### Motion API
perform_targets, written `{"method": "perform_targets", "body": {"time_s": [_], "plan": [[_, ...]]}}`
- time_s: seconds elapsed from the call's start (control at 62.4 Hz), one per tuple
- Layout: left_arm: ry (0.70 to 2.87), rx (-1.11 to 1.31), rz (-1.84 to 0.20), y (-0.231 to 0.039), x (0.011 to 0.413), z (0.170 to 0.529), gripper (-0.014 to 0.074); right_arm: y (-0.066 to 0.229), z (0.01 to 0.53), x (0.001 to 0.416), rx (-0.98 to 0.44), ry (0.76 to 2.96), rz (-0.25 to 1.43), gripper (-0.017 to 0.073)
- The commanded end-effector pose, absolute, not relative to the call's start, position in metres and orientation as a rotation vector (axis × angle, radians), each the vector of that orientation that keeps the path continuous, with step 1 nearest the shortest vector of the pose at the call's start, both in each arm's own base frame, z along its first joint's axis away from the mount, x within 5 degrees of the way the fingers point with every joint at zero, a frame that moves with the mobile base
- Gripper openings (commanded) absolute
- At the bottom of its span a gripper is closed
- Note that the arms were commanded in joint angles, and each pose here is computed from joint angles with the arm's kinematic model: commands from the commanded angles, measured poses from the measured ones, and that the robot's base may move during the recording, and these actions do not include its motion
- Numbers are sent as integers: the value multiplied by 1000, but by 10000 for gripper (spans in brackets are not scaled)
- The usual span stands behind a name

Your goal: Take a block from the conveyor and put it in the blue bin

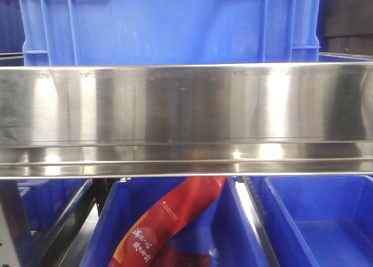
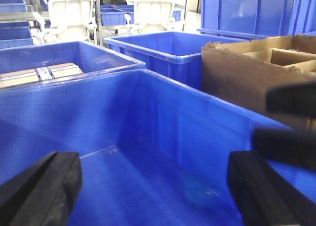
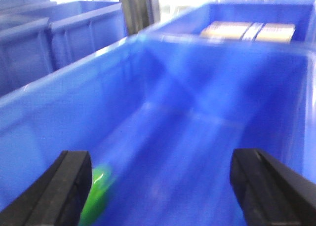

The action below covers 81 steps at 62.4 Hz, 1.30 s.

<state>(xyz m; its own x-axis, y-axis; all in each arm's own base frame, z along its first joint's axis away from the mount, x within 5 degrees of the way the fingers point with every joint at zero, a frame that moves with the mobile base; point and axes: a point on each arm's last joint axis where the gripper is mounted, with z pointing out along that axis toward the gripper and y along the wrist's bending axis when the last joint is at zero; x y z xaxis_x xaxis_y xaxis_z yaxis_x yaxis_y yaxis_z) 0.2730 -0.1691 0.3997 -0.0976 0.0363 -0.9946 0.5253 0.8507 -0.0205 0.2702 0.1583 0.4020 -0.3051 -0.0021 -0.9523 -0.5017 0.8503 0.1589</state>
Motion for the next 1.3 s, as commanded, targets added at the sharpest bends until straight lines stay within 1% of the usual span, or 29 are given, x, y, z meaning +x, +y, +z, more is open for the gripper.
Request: {"method": "perform_targets", "body": {"time_s": [0.0, 0.016, 0.032, 0.08, 0.128, 0.192, 0.208, 0.24, 0.256, 0.272, 0.353, 0.433, 0.481, 0.561, 0.705, 0.801, 0.93, 1.026, 1.154, 1.282], "plan": [[1554, 433, -448, -166, 265, 418, 404, 150, 419, 258, -401, 1782, 493, 422], [1547, 432, -449, -166, 264, 420, 383, 149, 421, 256, -407, 1774, 485, 406], [1540, 430, -450, -165, 262, 422, 335, 147, 423, 254, -415, 1765, 472, 366], [1532, 427, -451, -163, 260, 424, 251, 145, 426, 252, -430, 1745, 448, 286], [1529, 426, -452, -163, 260, 425, 111, 144, 428, 251, -439, 1729, 430, 137], [1526, 419, -446, -161, 261, 425, -15, 143, 430, 250, -443, 1717, 421, -2], [1526, 418, -445, -161, 262, 425, -60, 143, 430, 251, -444, 1711, 417, -51], [1516, 413, -445, -160, 262, 426, -115, 143, 431, 251, -442, 1701, 416, -113], [1508, 410, -441, -159, 263, 427, -111, 143, 431, 251, -441, 1699, 416, -157], [1501, 406, -440, -159, 263, 427, -111, 143, 432, 251, -440, 1694, 416, -168], [1479, 389, -433, -154, 264, 431, -111, 142, 437, 250, -422, 1654, 425, -160], [1457, 365, -425, -144, 258, 440, -111, 137, 449, 241, -343, 1611, 500, -160], [1440, 349, -416, -135, 250, 448, -111, 133, 456, 234, -333, 1582, 510, -160], [1411, 319, -395, -117, 235, 463, -111, 124, 462, 225, -332, 1558, 489, -160], [1397, 254, -327, -84, 212, 470, -111, 99, 459, 216, -286, 1552, 409, -160], [1422, 211, -280, -64, 196, 457, -111, 79, 448, 205, -240, 1568, 360, -160], [1439, 160, -269, -45, 159, 428, -111, 56, 422, 180, -187, 1594, 304, -160], [1457, 156, -275, -37, 131, 396, -111, 44, 400, 152, -169, 1594, 287, -160], [1432, 154, -277, -27, 97, 364, -111, 35, 370, 120, -162, 1577, 291, -160], [1361, 149, -279, -19, 68, 348, -111, 26, 354, 86, -152, 1507, 303, -160]]}}
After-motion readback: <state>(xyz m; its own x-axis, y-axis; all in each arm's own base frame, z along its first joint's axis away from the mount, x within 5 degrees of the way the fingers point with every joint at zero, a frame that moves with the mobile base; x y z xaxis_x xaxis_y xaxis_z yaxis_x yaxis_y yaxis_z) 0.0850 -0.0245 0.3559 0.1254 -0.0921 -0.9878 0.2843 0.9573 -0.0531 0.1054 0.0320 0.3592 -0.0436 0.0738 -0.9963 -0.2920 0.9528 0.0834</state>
